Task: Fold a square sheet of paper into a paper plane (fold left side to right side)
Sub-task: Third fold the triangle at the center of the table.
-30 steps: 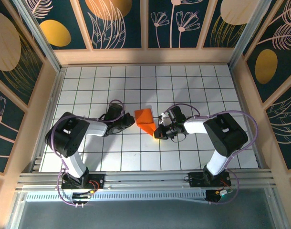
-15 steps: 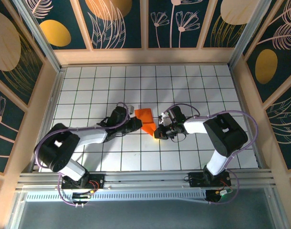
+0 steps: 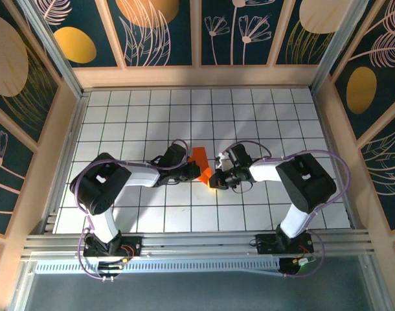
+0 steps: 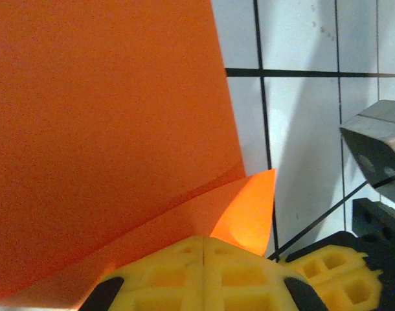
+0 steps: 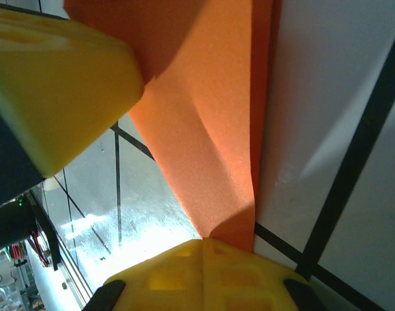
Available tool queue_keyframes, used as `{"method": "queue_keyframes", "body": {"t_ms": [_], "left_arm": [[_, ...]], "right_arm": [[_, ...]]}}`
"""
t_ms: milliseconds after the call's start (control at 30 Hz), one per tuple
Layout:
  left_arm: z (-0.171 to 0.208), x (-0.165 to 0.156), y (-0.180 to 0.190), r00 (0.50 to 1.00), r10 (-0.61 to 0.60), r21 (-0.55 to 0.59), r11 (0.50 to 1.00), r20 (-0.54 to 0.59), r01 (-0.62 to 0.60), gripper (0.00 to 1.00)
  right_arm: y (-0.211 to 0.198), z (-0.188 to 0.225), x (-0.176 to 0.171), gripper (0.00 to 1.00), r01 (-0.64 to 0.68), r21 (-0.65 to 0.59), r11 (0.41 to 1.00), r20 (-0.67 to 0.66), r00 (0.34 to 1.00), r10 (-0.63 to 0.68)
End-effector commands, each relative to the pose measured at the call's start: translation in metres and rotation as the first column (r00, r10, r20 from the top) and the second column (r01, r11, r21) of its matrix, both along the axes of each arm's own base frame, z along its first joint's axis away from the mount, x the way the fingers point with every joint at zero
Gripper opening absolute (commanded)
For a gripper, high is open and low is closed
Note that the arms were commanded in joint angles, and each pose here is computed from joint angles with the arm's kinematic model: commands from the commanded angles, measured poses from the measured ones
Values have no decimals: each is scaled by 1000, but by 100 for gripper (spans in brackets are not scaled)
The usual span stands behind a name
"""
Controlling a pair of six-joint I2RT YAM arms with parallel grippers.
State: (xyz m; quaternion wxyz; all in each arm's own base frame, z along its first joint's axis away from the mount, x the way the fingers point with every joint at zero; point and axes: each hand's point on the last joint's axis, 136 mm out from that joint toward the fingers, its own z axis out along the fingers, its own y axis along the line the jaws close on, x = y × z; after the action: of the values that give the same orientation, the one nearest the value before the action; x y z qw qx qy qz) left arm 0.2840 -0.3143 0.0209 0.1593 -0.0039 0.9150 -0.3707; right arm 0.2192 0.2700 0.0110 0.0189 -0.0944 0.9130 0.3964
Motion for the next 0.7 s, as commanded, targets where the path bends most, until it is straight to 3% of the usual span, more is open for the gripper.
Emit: {"method": "queue_keyframes", "body": {"t_ms": [0, 233, 467, 667], "left_arm": [[-23, -13, 9, 999, -12, 50, 999, -45, 14, 0], [-34, -13, 18, 998, 13, 115, 993, -59, -6, 0], [-34, -13, 19, 998, 13, 115, 993, -57, -7, 0], [-34, -14, 17, 998, 7, 107, 994, -61, -1, 0]], "right_arm": [[-45, -58, -34, 0, 14, -262, 965, -121, 992, -47], [-30, -33, -23, 0, 14, -203, 979, -95, 995, -34], [-7, 13, -7, 0, 28, -102, 994, -49, 998, -33], [14, 23, 2, 0, 26, -58, 998, -24, 999, -27]]}}
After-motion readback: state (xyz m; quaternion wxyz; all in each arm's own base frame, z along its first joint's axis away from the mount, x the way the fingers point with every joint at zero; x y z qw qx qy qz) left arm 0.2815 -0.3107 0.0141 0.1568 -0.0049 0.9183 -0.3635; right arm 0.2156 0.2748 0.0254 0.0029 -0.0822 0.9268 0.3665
